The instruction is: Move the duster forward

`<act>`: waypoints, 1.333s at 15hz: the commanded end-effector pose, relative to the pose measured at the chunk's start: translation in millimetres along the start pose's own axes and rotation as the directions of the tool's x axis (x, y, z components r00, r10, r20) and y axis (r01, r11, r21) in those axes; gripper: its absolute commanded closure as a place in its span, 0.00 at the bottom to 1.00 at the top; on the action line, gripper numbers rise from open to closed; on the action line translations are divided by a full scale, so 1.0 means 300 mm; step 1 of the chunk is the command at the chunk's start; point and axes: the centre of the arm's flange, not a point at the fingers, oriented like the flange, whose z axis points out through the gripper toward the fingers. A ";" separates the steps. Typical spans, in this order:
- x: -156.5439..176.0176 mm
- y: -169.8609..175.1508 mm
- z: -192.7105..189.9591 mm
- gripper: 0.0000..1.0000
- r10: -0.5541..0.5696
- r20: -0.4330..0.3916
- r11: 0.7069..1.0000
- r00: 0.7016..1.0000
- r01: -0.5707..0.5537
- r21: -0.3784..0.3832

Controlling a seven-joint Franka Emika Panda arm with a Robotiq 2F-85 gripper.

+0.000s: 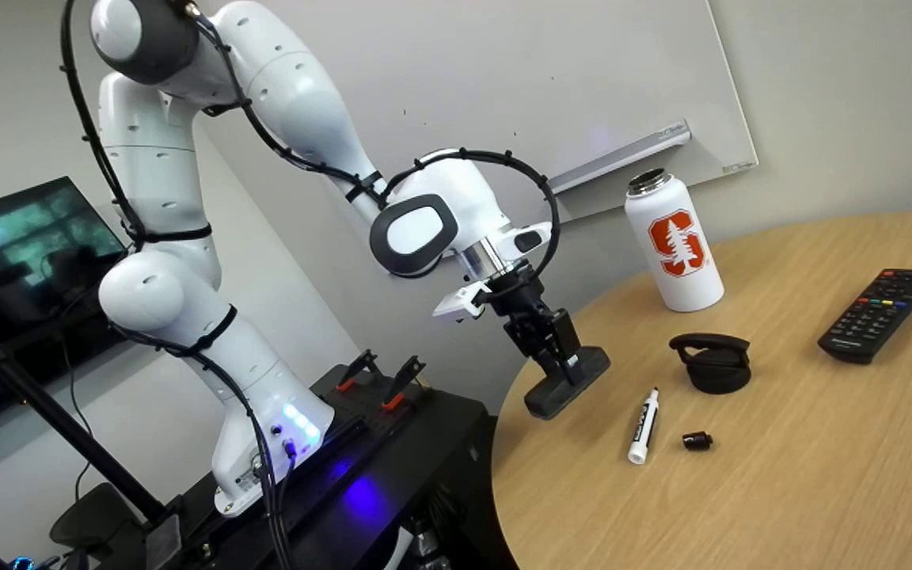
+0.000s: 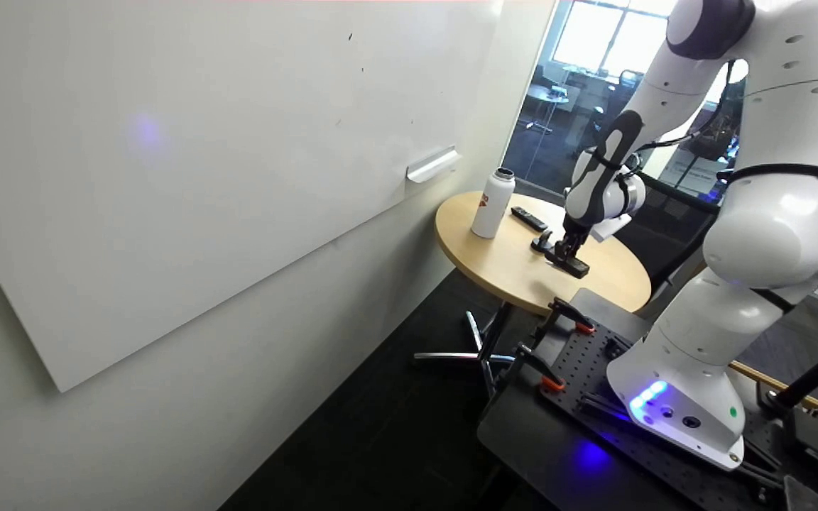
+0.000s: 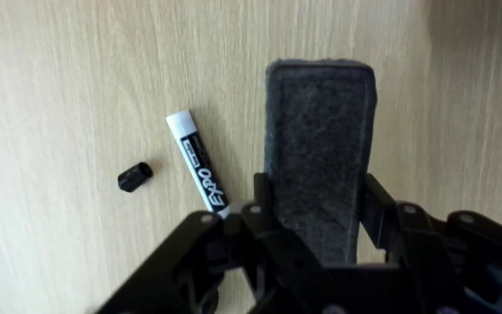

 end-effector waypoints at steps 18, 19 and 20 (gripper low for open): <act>-0.055 0.012 -0.154 0.00 -0.012 -0.067 1.000 0.998 0.012 -0.006; -0.061 0.016 -0.183 0.00 -0.008 -0.083 1.000 0.997 0.008 0.003; -0.065 0.021 -0.208 0.00 0.004 -0.099 1.000 0.995 -0.003 0.007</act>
